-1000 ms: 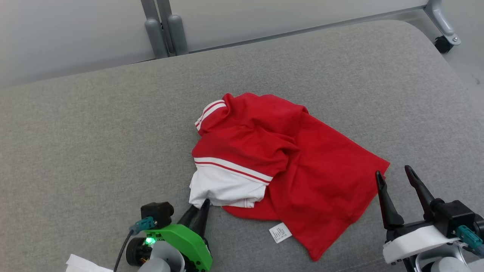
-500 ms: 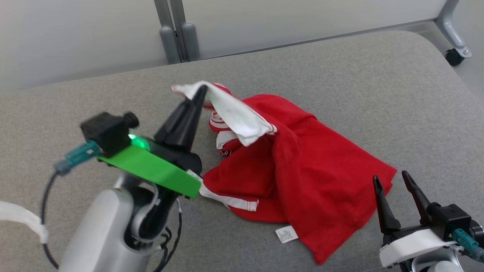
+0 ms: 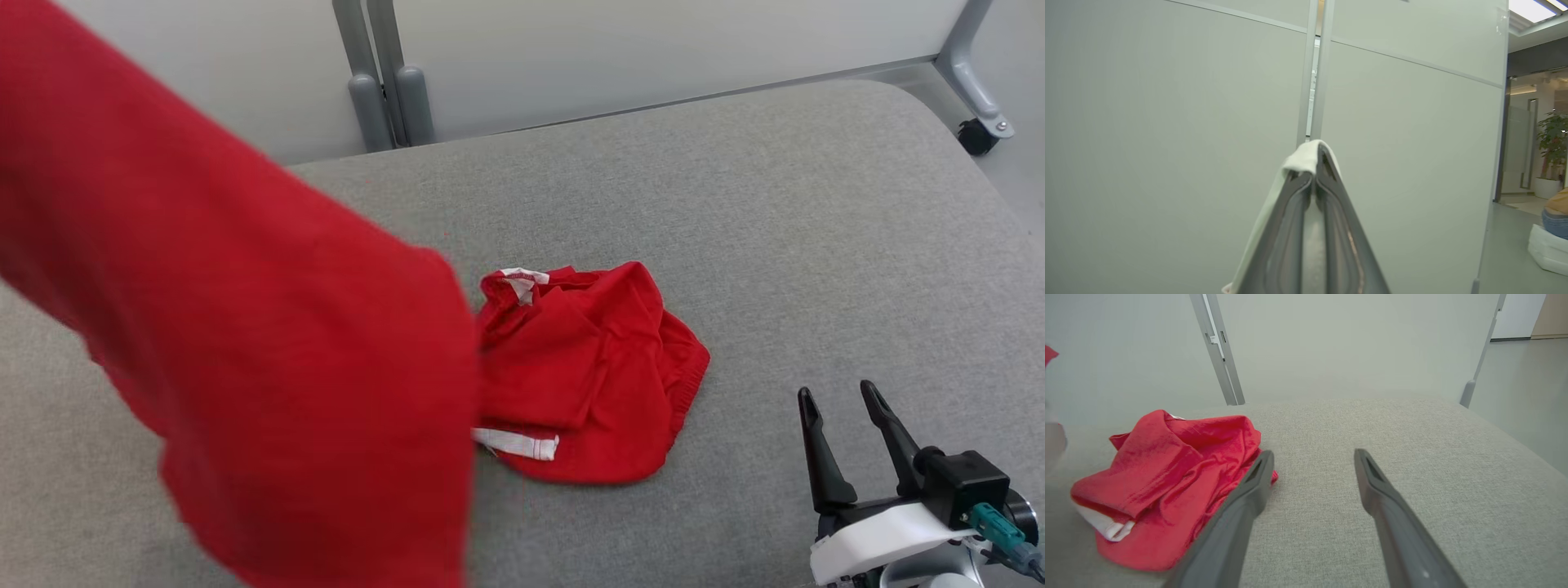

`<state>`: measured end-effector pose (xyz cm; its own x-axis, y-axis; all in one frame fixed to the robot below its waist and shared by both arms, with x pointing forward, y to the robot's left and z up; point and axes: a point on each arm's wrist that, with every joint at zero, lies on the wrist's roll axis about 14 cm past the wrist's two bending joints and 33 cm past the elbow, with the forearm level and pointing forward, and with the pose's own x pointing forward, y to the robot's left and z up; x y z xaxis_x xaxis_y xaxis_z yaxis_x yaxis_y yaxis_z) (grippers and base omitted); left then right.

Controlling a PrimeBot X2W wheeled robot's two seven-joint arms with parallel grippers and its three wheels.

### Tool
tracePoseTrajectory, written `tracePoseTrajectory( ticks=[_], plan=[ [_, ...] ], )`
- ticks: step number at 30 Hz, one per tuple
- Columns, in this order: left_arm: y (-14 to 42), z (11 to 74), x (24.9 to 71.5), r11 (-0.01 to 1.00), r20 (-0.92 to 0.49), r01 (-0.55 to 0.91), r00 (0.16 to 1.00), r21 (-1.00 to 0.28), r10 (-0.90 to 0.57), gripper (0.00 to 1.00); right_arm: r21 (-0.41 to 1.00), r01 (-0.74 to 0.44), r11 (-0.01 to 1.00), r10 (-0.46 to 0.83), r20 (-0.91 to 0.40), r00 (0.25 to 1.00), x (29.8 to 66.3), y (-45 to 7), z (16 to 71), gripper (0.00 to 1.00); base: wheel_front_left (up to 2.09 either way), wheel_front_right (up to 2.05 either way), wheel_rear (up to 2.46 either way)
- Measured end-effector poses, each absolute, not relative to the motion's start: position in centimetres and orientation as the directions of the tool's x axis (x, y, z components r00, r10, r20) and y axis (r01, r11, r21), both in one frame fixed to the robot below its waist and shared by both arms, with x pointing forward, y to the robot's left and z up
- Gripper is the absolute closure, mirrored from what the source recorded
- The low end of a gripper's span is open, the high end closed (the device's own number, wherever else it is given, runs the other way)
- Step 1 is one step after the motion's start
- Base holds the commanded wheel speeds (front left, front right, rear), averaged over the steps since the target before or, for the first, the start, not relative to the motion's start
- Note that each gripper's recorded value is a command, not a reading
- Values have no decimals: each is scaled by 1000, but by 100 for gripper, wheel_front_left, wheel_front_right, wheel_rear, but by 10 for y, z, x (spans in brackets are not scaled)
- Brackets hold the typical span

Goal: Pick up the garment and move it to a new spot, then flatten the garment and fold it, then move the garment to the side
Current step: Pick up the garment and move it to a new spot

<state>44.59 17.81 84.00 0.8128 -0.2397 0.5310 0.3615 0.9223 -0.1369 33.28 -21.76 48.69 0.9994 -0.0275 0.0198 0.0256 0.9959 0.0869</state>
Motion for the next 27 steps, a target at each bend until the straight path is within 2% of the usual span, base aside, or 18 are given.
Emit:
tracePoseTrajectory(
  ticks=[3, 6, 13, 20, 27],
  plan=[
    [244, 837, 465, 993, 473, 105, 878, -48, -70, 100, 92, 17, 996, -18, 9, 1000, 337, -214, 483, 0, 0, 0, 0],
    [287, 824, 477, 999, 420, -24, 907, -31, 34, 100, 92, 8, 996, -8, 3, 1000, 341, -211, 482, 0, 0, 0, 0],
    [328, 773, 502, 988, 297, -115, 945, -101, 140, 100, 86, -31, 996, 32, -15, 999, 351, -201, 476, 0, 0, 0, 0],
    [327, 640, 528, 967, 12, -160, 986, -199, 166, 100, 88, -69, 994, 71, -23, 997, 365, -190, 472, 0, 0, 0, 0],
    [311, 488, 516, 933, -305, -259, 936, -251, 178, 100, 93, -69, 993, 74, -51, 996, 376, -189, 462, 0, 0, 0, 0]
  ],
)
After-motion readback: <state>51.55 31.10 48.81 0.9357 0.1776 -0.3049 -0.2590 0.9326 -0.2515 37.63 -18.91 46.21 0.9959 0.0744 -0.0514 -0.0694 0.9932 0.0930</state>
